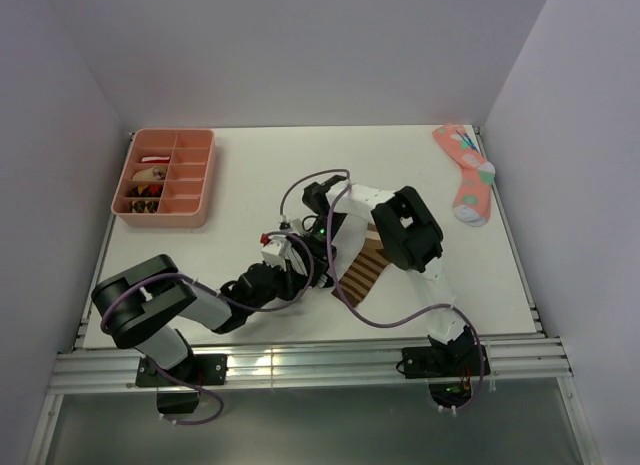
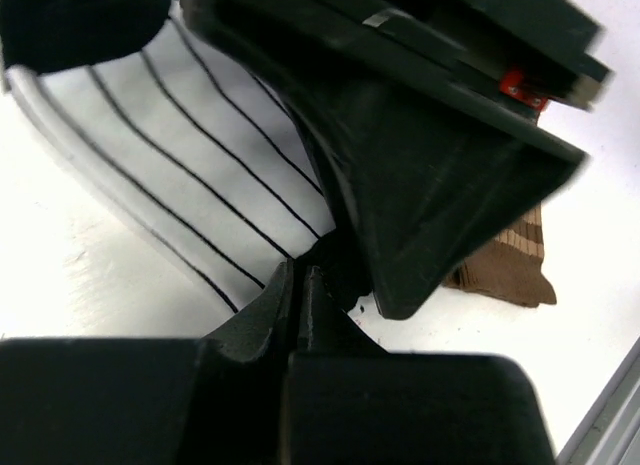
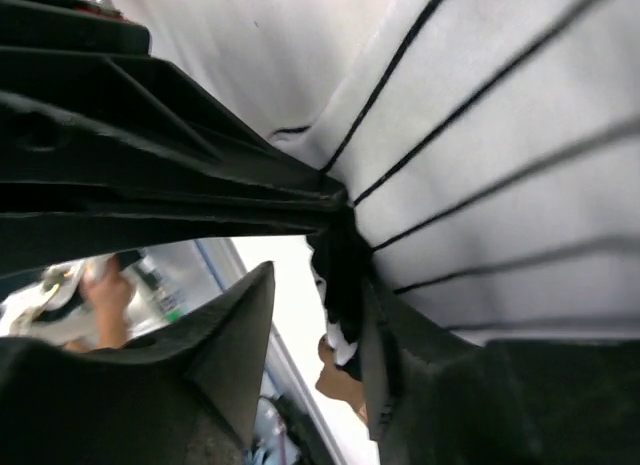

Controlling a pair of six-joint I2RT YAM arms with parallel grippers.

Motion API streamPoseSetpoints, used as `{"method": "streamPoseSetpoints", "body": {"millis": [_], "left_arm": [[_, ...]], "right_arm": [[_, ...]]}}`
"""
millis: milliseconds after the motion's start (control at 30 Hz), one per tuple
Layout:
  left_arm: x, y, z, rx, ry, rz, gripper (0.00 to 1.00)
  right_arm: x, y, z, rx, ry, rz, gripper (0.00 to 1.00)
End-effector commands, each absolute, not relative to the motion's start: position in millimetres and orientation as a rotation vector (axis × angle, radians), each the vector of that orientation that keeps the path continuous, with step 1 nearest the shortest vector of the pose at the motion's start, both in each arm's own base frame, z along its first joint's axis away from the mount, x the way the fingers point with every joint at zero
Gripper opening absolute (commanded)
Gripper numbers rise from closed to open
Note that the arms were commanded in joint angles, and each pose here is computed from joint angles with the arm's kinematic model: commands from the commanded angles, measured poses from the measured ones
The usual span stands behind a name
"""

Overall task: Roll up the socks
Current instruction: Roll the sock at the center of the board.

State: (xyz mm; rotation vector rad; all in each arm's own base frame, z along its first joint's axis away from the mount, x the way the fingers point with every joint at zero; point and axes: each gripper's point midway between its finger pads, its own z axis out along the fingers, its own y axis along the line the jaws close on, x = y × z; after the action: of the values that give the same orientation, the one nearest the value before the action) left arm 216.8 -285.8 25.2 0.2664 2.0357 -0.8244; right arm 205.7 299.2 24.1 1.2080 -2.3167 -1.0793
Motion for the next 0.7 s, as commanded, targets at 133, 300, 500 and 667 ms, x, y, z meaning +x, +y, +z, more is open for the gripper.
{"method": "streamPoseSetpoints", "body": {"millis": [133,300,500,667], "left_arm": [[204,-280,-3,0.259,2.225,-0.75,0.0],[204,-283,4,0.239,2.246,-0.768,0.0],[208,-281,5,0.213,2.323,-0.773,0.0],[216,-278,15,0.159,2.379,-0.852,0.0]], "right_arm": [[266,294,39,1.35,-2.645,-1.079,0.48],[296,275,58,1.276,-2.771,-1.15,0.5],[315,243,73,1.364,-2.916,-1.148,0.5],[312,231,87,1.583,-2.961,-1.108,0.48]]}}
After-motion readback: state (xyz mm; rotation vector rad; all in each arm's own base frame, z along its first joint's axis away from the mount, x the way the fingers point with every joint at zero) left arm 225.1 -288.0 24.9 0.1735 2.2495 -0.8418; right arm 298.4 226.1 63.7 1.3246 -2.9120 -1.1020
